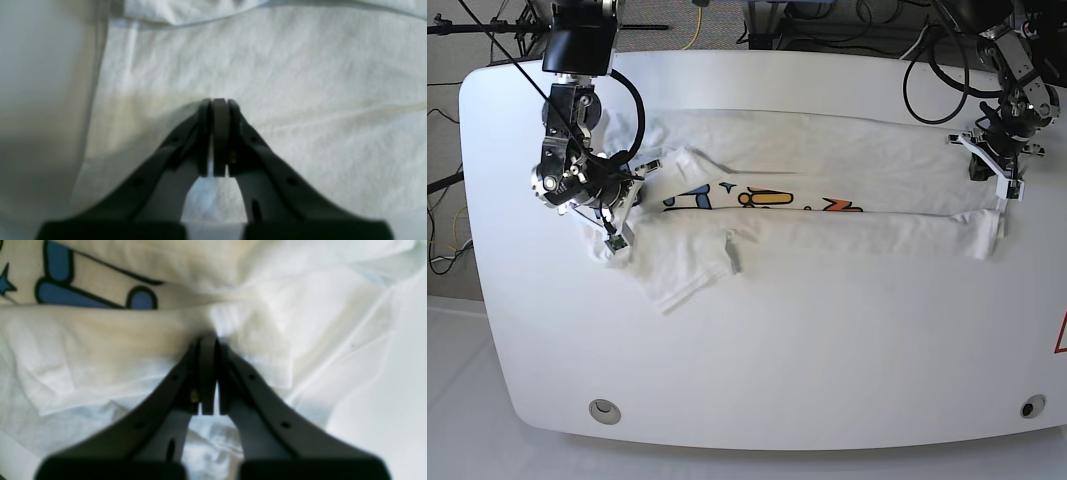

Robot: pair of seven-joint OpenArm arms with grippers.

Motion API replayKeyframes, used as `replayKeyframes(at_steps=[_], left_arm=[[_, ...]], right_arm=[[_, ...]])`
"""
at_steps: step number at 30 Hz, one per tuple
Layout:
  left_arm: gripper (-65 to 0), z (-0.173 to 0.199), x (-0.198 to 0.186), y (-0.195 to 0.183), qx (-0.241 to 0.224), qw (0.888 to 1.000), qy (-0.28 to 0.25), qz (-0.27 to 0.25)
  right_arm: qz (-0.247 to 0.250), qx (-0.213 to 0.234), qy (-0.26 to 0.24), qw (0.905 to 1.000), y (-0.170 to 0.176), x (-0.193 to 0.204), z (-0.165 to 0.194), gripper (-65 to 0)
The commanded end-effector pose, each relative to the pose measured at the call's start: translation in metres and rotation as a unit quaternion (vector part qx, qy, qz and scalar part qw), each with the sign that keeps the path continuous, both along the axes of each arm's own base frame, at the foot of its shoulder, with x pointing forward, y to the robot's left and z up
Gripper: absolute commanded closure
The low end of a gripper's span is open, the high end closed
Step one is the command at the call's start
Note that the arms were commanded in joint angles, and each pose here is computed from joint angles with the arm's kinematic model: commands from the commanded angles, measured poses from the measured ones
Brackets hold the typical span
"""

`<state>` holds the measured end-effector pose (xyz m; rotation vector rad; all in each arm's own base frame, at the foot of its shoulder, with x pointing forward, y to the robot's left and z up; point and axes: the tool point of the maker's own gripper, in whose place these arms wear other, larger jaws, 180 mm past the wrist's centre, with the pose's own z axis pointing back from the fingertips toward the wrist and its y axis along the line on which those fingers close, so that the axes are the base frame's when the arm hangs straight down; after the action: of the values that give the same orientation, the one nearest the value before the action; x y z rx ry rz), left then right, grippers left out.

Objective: Fold the T-shirt properly
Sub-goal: 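Pull the shirt with both grippers to straighten the folded strip, then open the right gripper and move it toward the sleeve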

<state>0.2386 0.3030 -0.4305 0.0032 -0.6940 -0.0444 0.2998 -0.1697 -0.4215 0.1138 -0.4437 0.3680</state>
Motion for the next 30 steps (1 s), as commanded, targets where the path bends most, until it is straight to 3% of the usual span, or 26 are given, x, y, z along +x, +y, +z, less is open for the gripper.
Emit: replayKeyframes(at_steps=[1,13,17,24,30], left_arm=[[0.0,-0.033,-0.046,0.007,0.026,0.993,0.117,0.001],[0.0,-0.025,-0.039,0.014,0.031,0.994,0.103,0.008],[0.0,-0.013,-0.027,0.028,0.032,0.996,0.079,0.034],[0.0,0.012,0.004,0.047,0.045,0.997,0.040,0.047],[0.0,0.030,0.019,0.063,0.061,0.995,0.048,0.056]], right_arm=[[-0.002,-0.004,-0.009,0.9999,-0.004,0.006,0.005,0.0],[-0.002,-0.005,-0.014,0.9999,-0.005,0.008,0.007,0.0],[-0.002,-0.006,-0.016,0.9999,-0.005,0.008,0.008,0.0],[0.000,-0.012,-0.044,0.9990,-0.005,0.016,0.025,0.0],[0.002,-0.019,-0.074,0.9971,-0.005,0.028,0.047,0.0]])
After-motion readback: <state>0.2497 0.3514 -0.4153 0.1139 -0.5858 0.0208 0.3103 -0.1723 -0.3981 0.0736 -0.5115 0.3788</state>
